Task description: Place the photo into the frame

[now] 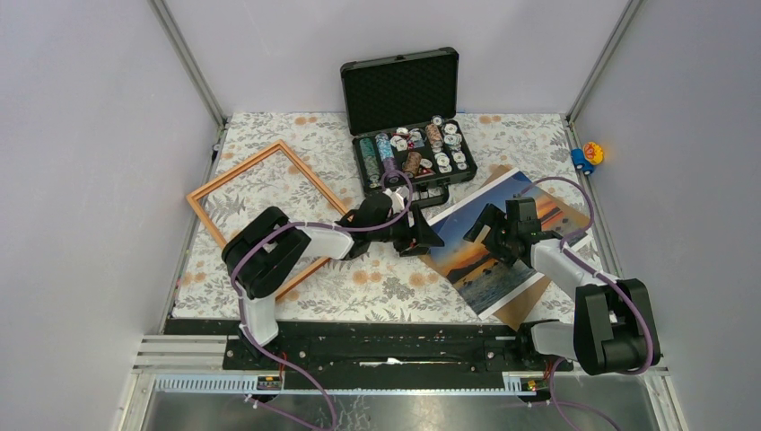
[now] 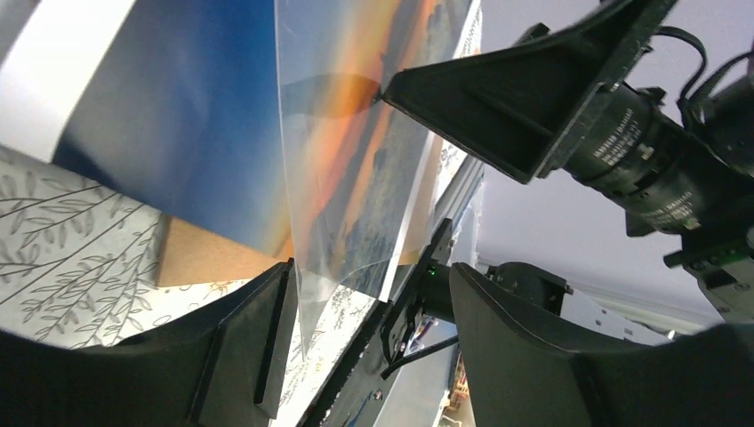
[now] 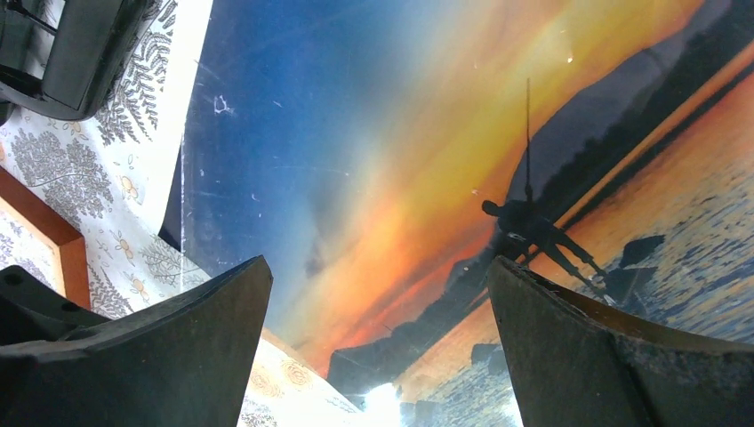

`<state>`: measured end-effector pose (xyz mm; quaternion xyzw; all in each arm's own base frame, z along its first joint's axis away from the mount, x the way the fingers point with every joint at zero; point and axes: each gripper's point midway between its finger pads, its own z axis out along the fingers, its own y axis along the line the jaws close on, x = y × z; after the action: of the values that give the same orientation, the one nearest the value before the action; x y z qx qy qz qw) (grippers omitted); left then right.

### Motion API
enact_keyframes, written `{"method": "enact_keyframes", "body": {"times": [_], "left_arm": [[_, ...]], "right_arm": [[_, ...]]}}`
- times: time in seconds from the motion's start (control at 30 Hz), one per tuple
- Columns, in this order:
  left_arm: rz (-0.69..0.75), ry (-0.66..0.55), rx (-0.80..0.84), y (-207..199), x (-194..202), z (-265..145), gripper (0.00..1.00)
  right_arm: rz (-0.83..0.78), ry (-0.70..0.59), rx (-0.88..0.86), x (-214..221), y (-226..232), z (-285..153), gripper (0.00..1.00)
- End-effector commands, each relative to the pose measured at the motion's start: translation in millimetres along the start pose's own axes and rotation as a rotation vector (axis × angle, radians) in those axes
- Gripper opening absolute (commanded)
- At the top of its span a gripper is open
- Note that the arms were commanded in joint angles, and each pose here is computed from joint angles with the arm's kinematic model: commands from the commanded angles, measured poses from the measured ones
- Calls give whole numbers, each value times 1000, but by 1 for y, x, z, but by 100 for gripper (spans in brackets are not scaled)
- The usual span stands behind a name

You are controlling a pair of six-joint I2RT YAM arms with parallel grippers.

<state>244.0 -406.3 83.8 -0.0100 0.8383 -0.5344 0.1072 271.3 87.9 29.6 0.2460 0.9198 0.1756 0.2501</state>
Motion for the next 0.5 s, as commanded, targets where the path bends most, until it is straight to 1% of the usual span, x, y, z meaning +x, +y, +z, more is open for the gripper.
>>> {"method": "enact_keyframes", "body": {"times": [0.0, 0.07, 0.17, 0.4, 0.47], "left_arm": [[29, 23, 184, -50, 1, -7, 66], [19, 28, 164, -44, 2, -4, 63], [1, 17, 78, -27, -2, 2, 57], [-17, 16, -45, 2, -3, 12, 50], [-11, 26, -68, 9, -4, 16, 45]], "right_arm": [[23, 99, 53, 29, -19, 5, 100], [23, 94, 47, 29, -18, 3, 100], [24, 84, 38, 26, -16, 1, 100], [20, 59, 34, 21, -13, -5, 100], [20, 55, 32, 20, -12, -5, 100]]}}
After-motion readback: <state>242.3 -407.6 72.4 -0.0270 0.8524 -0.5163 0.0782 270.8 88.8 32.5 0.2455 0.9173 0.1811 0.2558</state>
